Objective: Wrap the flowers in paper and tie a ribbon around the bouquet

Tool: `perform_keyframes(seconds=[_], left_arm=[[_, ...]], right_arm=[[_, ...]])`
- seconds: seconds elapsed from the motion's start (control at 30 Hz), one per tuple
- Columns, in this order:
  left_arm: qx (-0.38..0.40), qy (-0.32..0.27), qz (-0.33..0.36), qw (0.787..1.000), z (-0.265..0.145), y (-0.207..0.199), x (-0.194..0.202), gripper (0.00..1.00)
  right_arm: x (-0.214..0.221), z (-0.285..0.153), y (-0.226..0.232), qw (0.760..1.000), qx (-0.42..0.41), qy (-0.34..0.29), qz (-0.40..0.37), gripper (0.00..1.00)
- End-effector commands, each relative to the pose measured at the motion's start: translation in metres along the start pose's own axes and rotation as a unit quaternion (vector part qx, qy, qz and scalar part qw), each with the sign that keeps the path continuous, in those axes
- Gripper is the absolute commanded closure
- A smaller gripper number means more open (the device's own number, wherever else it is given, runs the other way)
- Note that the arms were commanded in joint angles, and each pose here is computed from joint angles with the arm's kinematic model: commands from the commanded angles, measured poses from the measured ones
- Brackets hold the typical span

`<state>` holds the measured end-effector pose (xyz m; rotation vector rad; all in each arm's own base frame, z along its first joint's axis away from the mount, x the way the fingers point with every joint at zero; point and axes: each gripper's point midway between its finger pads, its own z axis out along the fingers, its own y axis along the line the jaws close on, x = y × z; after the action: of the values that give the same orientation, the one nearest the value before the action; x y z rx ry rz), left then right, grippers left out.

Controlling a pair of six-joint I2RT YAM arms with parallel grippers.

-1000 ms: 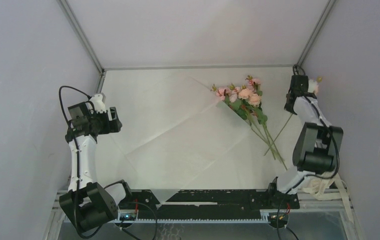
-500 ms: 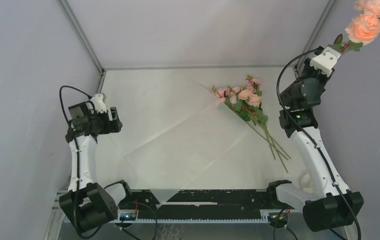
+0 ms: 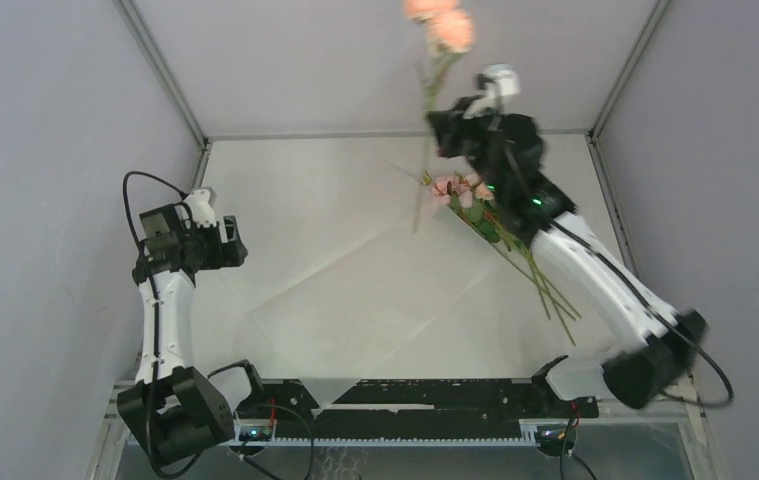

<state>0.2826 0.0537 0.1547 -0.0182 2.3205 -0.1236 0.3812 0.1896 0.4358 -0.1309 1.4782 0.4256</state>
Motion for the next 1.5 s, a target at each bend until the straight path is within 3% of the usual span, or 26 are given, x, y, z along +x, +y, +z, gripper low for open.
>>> perform_keyframes(seconds=[0.0,0.2,0.4,0.57,0.67,0.7,0.77,0.87,0.93,1.03,1.1,1.23,1.33,1.47], left_arm=[[0.008,-0.001,0.02,1.0,-0.001,-0.005,0.004,0.18],[0.013,0.009,0.019,1.0,0.003,-0.005,0.009,0.18],[0.02,0.016,0.022,0.999,0.005,-0.007,0.013,0.18],[0.023,0.021,0.021,0.999,0.009,-0.008,0.014,0.18],[0.024,0.021,0.021,0.999,0.009,-0.008,0.014,0.18],[0.024,0.022,0.02,0.999,0.009,-0.008,0.014,0.18],[0.024,0.023,0.022,0.999,0.009,-0.008,0.016,0.18],[0.025,0.024,0.024,0.999,0.01,-0.008,0.016,0.18],[0.025,0.025,0.023,0.999,0.01,-0.008,0.016,0.18],[0.027,0.024,0.023,0.999,0.011,-0.009,0.016,0.18],[0.028,0.024,0.024,0.999,0.011,-0.01,0.016,0.18],[0.029,0.022,0.024,0.999,0.011,-0.011,0.015,0.18],[0.029,0.022,0.025,0.999,0.01,-0.012,0.015,0.18],[0.029,0.022,0.026,0.999,0.009,-0.013,0.015,0.18]], right_arm=[[0.141,0.036,0.117,0.954,-0.13,0.227,0.146,1.0],[0.235,0.085,0.185,0.916,-0.129,0.341,0.167,1.0],[0.307,0.12,0.172,0.913,-0.055,0.364,0.177,1.0],[0.348,0.134,0.162,0.916,-0.058,0.368,0.147,0.99],[0.352,0.141,0.146,0.912,-0.056,0.39,0.117,0.5],[0.347,0.141,0.136,0.911,-0.047,0.397,0.104,0.42],[0.324,0.138,0.116,0.912,-0.045,0.4,0.078,0.36],[0.257,0.115,0.084,0.922,-0.07,0.379,0.043,0.35],[0.226,0.088,0.045,0.929,-0.041,0.368,0.02,0.35],[0.214,0.036,-0.041,0.921,0.047,0.385,0.027,0.38],[0.222,-0.004,-0.094,0.903,0.108,0.414,0.043,0.42],[0.252,-0.087,-0.177,0.844,0.236,0.478,0.061,0.48],[0.267,-0.118,-0.207,0.813,0.276,0.503,0.098,0.48],[0.289,-0.129,-0.219,0.791,0.27,0.534,0.126,0.49]])
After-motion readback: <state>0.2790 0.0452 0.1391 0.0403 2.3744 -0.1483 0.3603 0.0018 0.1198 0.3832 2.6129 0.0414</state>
